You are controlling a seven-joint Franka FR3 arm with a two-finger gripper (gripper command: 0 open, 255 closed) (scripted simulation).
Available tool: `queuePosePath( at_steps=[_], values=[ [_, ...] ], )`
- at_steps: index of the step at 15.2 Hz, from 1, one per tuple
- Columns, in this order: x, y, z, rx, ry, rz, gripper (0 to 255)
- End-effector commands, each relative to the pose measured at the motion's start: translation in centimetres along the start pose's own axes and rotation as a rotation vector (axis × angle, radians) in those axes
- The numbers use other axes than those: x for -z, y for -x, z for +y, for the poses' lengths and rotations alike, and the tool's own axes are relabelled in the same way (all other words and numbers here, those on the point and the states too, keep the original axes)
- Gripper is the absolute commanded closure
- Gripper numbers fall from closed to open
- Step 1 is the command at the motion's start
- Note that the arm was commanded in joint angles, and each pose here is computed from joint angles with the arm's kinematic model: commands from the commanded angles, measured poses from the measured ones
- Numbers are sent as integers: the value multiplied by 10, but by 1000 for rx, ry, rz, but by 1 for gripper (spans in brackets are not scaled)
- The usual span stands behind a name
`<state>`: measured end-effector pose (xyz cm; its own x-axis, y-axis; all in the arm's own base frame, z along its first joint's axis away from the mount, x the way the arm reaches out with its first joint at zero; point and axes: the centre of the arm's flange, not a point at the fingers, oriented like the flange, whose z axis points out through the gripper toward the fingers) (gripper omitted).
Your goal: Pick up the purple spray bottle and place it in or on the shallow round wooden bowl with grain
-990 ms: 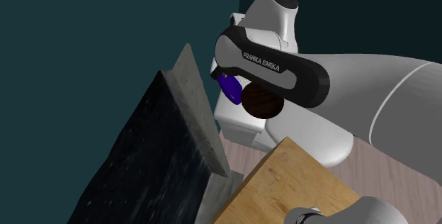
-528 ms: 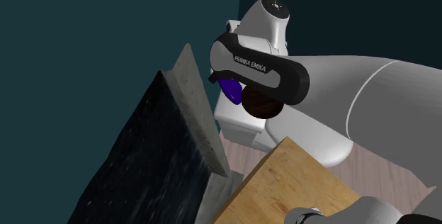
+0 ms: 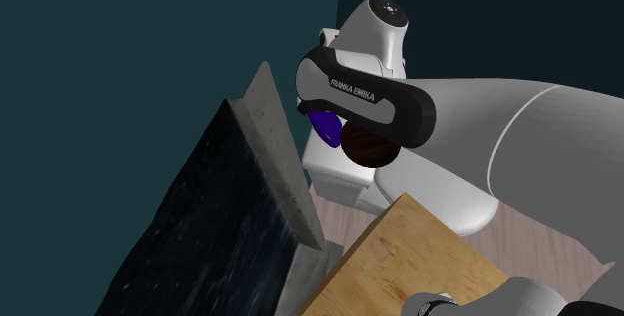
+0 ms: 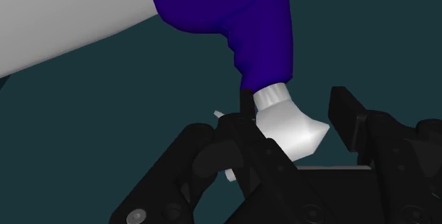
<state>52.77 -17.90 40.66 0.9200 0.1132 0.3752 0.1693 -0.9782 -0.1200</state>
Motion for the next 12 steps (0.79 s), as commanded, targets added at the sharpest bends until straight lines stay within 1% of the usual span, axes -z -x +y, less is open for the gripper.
queuePosePath(
  at_steps=[1,8,12],
  values=[
    [0,0,0,0,0,0,255],
    [0,0,0,0,0,0,255],
    [19,-8,-3,0,0,0,255]
  ],
)
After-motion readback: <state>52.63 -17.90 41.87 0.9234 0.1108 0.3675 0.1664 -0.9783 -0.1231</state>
